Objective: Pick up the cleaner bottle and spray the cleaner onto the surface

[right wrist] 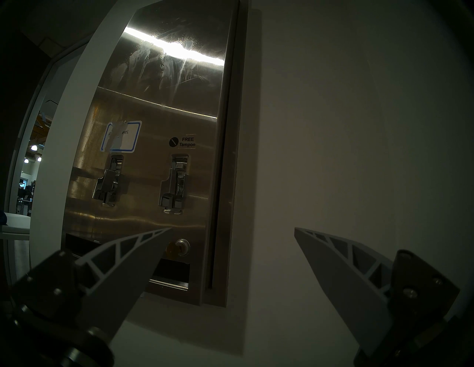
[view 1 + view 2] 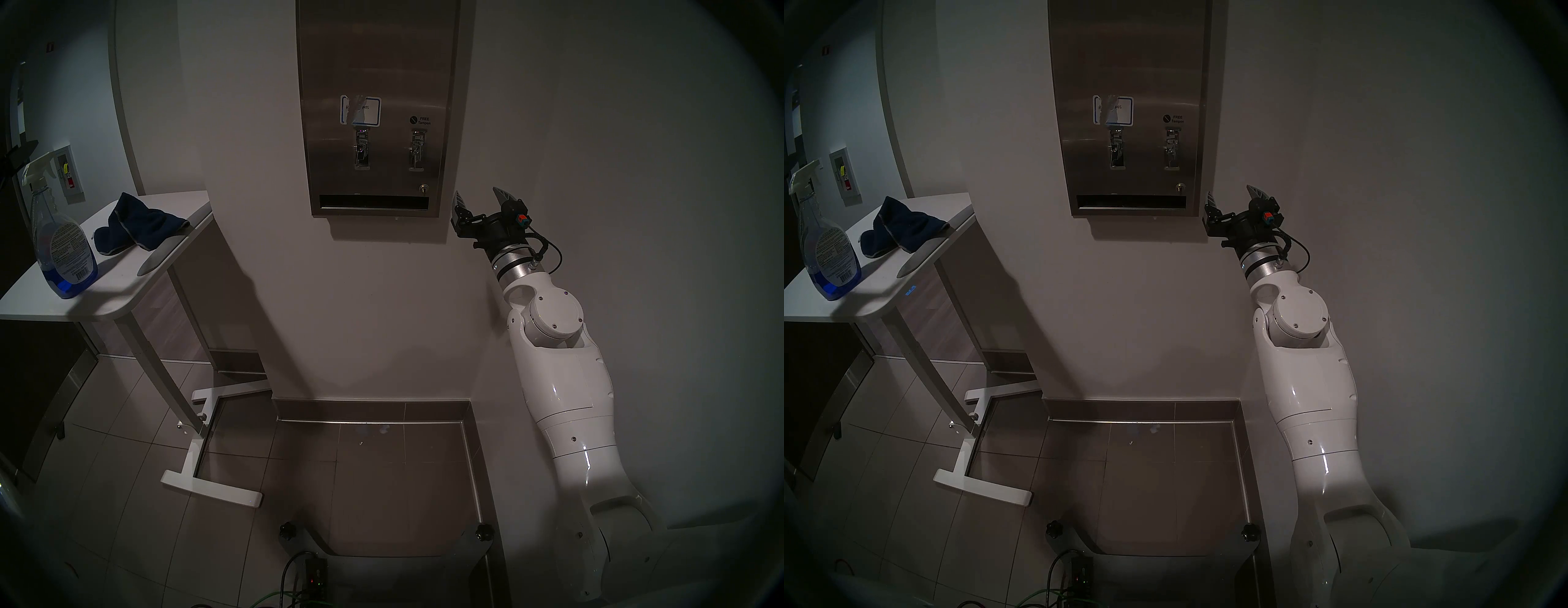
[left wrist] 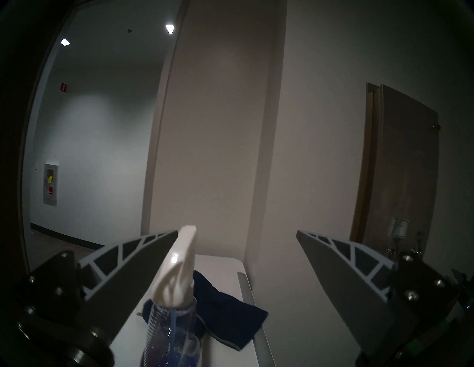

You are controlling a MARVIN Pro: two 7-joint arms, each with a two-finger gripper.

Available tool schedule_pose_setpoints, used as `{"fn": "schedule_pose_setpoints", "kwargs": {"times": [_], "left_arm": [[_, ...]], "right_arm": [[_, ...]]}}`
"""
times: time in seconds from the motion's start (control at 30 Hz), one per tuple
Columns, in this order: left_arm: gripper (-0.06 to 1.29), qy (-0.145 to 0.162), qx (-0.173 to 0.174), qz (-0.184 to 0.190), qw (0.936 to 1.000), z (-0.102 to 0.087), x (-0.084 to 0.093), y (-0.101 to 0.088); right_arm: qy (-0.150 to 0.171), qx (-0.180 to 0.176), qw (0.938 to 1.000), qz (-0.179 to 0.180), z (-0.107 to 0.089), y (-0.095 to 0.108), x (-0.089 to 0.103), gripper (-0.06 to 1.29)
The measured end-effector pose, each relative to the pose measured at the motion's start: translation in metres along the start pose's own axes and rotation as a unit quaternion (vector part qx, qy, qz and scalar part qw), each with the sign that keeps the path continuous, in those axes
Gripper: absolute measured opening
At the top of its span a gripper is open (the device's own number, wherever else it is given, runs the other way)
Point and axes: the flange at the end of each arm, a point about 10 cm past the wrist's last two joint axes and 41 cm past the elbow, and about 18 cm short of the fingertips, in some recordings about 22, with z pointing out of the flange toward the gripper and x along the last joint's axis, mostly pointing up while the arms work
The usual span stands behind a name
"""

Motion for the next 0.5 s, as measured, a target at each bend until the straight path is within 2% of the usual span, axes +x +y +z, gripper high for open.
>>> {"fn": "schedule_pose_setpoints", "kwargs": {"times": [0.23, 0.5], "left_arm": [[1.26, -0.031, -0.021, 0.019, 0.9991, -0.002, -0.022, -0.007], [1.26, -0.042, -0.035, 0.045, 0.9975, -0.001, -0.033, -0.007]], "right_arm": [[0.0, 0.0, 1.0, 0.0, 0.0, 0.0, 0.0, 1.24], [0.0, 0.001, 1.0, 0.0, 0.0, 0.0, 0.0, 1.24]]}}
